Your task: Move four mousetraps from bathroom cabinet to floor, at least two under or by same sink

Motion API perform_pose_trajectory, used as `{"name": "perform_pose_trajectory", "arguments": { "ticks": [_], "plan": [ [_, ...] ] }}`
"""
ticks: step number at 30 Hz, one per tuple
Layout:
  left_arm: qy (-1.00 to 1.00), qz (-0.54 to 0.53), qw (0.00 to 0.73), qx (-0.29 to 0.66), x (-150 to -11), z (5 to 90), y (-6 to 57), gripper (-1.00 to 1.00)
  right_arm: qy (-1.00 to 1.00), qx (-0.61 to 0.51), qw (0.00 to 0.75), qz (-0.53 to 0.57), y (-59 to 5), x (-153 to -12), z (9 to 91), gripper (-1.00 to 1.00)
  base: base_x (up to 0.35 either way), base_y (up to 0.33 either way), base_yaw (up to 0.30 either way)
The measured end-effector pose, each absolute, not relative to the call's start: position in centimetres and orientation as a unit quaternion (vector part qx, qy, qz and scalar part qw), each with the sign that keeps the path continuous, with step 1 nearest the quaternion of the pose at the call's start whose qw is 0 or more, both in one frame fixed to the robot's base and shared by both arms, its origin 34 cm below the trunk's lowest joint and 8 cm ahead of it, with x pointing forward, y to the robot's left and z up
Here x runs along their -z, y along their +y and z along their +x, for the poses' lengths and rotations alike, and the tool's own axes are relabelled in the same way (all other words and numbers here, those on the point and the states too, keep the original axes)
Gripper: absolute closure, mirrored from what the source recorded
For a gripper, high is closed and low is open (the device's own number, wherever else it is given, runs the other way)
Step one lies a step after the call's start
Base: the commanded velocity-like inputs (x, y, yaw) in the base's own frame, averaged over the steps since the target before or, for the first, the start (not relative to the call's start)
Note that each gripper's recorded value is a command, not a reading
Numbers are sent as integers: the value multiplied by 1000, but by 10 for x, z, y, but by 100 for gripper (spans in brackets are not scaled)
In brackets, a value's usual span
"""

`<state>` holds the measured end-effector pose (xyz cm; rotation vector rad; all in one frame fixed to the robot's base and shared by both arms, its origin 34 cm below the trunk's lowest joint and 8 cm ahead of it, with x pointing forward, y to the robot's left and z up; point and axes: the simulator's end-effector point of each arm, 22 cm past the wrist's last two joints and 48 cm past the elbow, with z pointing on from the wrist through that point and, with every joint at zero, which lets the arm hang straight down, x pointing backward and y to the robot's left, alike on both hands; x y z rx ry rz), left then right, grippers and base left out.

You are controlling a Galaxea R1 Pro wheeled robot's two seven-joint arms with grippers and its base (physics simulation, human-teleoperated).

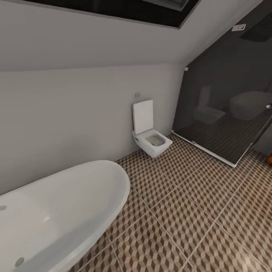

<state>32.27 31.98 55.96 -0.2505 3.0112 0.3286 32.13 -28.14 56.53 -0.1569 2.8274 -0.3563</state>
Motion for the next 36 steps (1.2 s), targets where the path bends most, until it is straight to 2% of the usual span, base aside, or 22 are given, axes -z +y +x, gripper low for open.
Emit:
{"name": "perform_pose_trajectory", "arguments": {
  "ticks": [36],
  "plan": [
    [989,-82,52,-109,-560,323,322,-100,980,124,143,-55,-283,-565,321,-100,0,0,-285]
  ]
}}
